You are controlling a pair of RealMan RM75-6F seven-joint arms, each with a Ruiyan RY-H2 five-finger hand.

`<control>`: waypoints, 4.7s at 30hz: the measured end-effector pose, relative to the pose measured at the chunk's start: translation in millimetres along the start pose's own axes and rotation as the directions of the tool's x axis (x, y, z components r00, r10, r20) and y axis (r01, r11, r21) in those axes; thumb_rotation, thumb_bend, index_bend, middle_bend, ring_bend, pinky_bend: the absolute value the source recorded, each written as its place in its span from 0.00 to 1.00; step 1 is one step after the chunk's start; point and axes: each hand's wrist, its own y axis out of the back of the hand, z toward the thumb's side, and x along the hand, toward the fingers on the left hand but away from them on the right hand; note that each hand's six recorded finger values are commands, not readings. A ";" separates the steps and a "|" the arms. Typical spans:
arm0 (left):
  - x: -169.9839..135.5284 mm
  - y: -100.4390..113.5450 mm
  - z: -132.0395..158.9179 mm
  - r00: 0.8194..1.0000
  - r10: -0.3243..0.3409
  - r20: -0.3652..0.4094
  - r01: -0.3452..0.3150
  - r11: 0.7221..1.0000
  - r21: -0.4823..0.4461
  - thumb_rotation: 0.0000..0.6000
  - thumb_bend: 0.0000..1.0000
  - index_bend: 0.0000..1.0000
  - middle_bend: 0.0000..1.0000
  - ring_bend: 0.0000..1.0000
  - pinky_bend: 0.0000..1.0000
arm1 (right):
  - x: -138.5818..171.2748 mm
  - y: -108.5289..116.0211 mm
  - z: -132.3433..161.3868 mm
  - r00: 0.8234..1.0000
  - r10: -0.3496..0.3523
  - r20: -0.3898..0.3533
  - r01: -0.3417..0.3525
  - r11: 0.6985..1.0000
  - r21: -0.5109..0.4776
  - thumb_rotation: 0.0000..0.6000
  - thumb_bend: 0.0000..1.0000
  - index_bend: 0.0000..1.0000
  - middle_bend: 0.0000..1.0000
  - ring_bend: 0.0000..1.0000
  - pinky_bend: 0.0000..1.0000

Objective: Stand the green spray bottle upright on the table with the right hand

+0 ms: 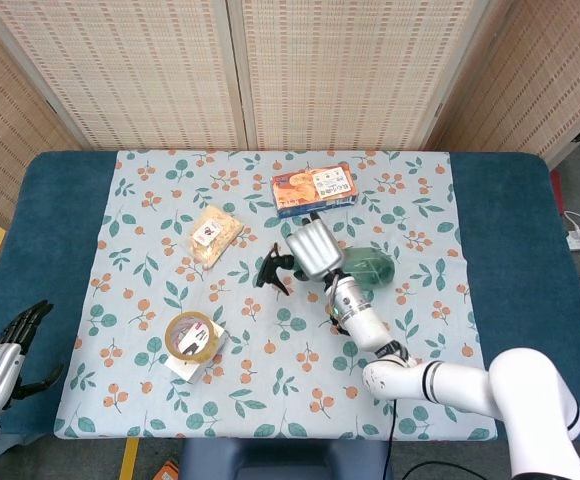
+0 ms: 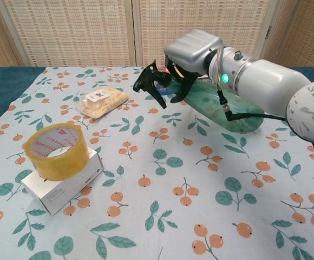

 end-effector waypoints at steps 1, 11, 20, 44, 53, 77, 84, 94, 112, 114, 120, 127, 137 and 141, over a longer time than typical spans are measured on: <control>0.2 0.0 -0.1 1.000 0.000 0.000 0.000 1.000 0.000 1.00 0.28 0.00 0.00 0.00 0.10 | 0.3 4.1 -1.1 1.000 -0.008 0.009 0.008 1.000 -0.017 1.00 0.08 0.89 0.70 0.44 0.34; 0.1 -1.7 1.2 1.000 -0.009 0.002 0.009 1.000 -0.003 1.00 0.28 0.00 0.00 0.00 0.10 | 13.0 63.2 -20.6 0.985 -0.148 0.087 0.160 0.975 -0.151 1.00 0.09 0.90 0.71 0.45 0.34; -0.6 -2.0 1.1 1.000 -0.011 0.000 0.011 1.000 -0.003 1.00 0.28 0.00 0.00 0.00 0.10 | 27.5 76.0 -44.2 0.965 -0.180 0.193 0.229 0.933 -0.278 1.00 0.09 0.90 0.71 0.45 0.34; -0.2 -3.9 1.3 1.000 -0.018 0.002 0.018 1.000 0.005 1.00 0.28 0.00 0.00 0.00 0.10 | 49.4 18.1 -66.1 0.923 -0.165 0.347 0.356 0.708 -0.610 1.00 0.10 0.90 0.71 0.47 0.34; 0.0 -4.3 -0.1 1.000 -0.024 -0.002 0.024 1.000 0.001 1.00 0.28 0.00 0.00 0.00 0.10 | 46.9 7.2 -60.2 0.928 -0.162 0.337 0.346 0.712 -0.611 1.00 0.10 0.89 0.71 0.47 0.34; 0.4 -5.9 0.3 0.999 -0.034 -0.006 0.034 0.999 -0.004 1.00 0.28 0.00 0.00 0.00 0.11 | 48.3 -2.9 -66.3 0.951 -0.107 0.290 0.273 0.732 -0.624 1.00 0.00 0.63 0.62 0.30 0.29; -0.1 -5.7 0.4 0.999 -0.033 -0.005 0.033 0.999 -0.005 1.00 0.28 0.00 0.00 0.00 0.11 | 50.3 -7.4 -63.0 0.959 -0.088 0.271 0.245 0.740 -0.627 1.00 0.00 0.56 0.56 0.26 0.27; 0.2 -6.1 0.7 0.999 -0.035 -0.005 0.035 0.999 -0.004 1.00 0.28 0.00 0.00 0.00 0.11 | 52.7 -6.1 -63.5 0.970 -0.072 0.233 0.205 0.755 -0.623 1.00 0.00 0.38 0.43 0.16 0.20; -0.2 -5.6 0.6 1.000 -0.031 -0.003 0.031 1.000 0.001 1.00 0.28 0.00 0.00 0.00 0.11 | 67.0 -10.5 -63.1 0.985 -0.011 0.174 0.114 0.796 -0.594 1.00 0.00 0.12 0.22 0.00 0.10; 0.0 -5.6 0.4 1.000 -0.030 -0.004 0.030 1.000 0.002 1.00 0.28 0.00 0.00 0.00 0.11 | 71.6 -9.7 -64.6 0.985 -0.010 0.172 0.110 0.805 -0.583 1.00 0.00 0.09 0.21 0.00 0.09; 0.2 -5.4 0.8 1.000 -0.025 -0.003 0.025 1.000 0.014 1.00 0.28 0.00 0.00 0.00 0.11 | 92.1 -5.9 -74.5 0.983 0.008 0.184 0.095 0.833 -0.545 1.00 0.00 0.04 0.17 0.00 0.07; -0.9 -4.3 0.3 1.000 -0.016 -0.002 0.016 1.000 0.021 1.00 0.28 0.00 0.00 0.00 0.11 | 148.0 -16.6 -113.7 0.958 0.128 0.256 -0.021 0.924 -0.382 1.00 0.00 0.01 0.12 0.00 0.00; -7.1 0.1 -1.1 1.000 0.001 -0.002 -0.001 1.000 0.029 1.00 0.28 0.00 0.00 0.00 0.11 | 277.3 -60.6 -182.8 0.872 0.178 0.457 -0.066 0.966 -0.250 1.00 0.00 0.05 0.10 0.00 0.00; -7.5 -2.6 1.5 1.000 -0.005 0.005 0.004 0.999 0.045 1.00 0.28 0.00 0.00 0.00 0.11 | 311.2 -78.5 -206.0 0.842 0.168 0.512 -0.003 0.952 -0.307 1.00 0.00 0.04 0.10 0.00 0.00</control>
